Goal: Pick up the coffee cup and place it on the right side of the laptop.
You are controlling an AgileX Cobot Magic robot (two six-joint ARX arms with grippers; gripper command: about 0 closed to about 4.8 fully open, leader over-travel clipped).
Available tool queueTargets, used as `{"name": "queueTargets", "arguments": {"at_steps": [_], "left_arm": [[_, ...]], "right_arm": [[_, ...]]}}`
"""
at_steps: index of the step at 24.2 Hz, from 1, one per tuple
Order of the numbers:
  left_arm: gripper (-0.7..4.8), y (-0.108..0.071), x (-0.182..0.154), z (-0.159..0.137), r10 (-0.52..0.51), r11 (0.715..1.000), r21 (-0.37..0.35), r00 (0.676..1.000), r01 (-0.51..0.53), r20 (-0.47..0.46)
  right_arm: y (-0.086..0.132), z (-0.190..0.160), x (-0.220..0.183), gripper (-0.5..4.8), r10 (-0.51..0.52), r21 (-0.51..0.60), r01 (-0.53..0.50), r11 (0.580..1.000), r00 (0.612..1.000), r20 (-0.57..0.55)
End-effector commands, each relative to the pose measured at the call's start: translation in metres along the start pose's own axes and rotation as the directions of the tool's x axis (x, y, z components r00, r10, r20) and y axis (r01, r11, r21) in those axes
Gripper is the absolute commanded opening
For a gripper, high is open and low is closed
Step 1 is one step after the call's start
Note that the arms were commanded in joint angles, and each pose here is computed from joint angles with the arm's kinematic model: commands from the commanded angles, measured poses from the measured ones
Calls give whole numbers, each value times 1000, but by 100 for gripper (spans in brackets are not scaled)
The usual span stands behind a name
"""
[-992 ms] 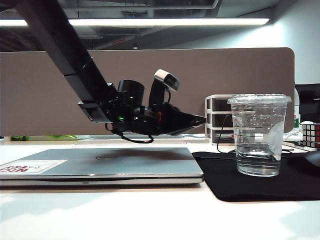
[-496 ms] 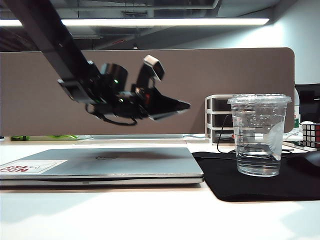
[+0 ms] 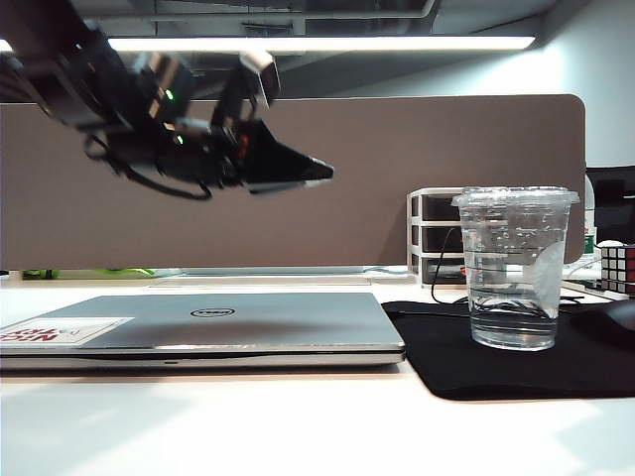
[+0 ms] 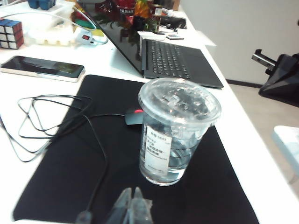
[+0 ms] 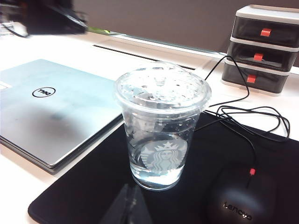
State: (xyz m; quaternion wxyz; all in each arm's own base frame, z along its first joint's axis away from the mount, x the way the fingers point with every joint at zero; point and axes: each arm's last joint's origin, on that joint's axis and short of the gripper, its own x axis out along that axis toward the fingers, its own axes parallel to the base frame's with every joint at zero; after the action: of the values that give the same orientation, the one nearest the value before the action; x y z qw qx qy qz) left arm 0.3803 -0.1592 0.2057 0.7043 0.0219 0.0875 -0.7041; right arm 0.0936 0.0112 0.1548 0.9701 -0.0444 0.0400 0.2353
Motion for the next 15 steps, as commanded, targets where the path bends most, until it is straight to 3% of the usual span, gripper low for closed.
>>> {"name": "queueTargets", "arguments": {"at_steps": [1,8,10,15], "left_arm": [[-5,-36,-15,11,133,989,74,990,-130,-39],[-5,-94,-40,24,287,953,118,957,-279,-52],[-5,-106,-46,26,326,942,99,944,-320,-51],[-5,-142,-65,24,490,870,96,870,-484,-52]], "right_arm": [[0,0,0,-1,1,-7,-1,1000,1000,11],[0,0,0,-1,1,11,-2,1000,1000,11],[0,0,0,-1,1,12,-2,1000,1000,11],[0,0,0,-1,2,18,-2,1000,1000,11]]}}
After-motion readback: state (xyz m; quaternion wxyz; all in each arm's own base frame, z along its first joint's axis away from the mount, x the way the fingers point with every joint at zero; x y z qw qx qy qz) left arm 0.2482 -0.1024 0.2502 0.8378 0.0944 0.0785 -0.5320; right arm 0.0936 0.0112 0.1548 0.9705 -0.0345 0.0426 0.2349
